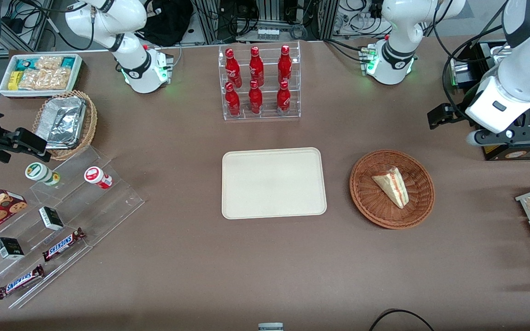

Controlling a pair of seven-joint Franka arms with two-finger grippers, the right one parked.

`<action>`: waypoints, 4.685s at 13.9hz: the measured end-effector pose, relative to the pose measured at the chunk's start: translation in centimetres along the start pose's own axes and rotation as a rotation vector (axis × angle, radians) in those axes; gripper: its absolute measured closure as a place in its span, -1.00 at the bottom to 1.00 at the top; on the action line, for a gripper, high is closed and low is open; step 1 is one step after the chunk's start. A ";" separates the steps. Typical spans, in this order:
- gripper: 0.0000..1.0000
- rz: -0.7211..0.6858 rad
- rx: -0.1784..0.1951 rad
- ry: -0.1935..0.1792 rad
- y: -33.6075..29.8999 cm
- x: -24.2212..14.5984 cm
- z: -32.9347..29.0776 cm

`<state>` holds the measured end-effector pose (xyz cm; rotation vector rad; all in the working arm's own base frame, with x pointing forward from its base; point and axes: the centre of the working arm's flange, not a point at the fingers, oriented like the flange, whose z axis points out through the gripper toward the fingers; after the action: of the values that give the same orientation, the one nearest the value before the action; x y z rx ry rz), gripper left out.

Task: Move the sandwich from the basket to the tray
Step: 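Lower the open left gripper over the wrapped sandwich in the basket, then close the left gripper on the sandwich and lift it, then carry the sandwich with the left gripper over the cream tray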

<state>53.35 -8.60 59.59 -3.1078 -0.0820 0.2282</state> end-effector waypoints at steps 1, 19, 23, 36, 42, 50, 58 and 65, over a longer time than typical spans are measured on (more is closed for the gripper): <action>-1.00 0.000 0.000 0.001 0.0 0.1 0.1; -1.00 -0.089 -0.034 0.089 0.7 2.2 24.6; -1.00 -0.285 -0.054 0.101 2.3 2.2 26.7; -0.91 -0.516 -0.077 0.055 2.5 3.8 33.1; 0.35 -0.517 -0.081 0.063 2.5 4.1 32.7; 0.74 -0.336 -0.018 0.004 8.9 4.8 22.9; 0.74 -0.107 -0.027 0.048 25.0 2.6 22.9; 0.74 -0.094 -0.032 0.057 38.0 -0.6 26.9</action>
<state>50.71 -46.06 32.01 -3.1293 -0.2328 0.1377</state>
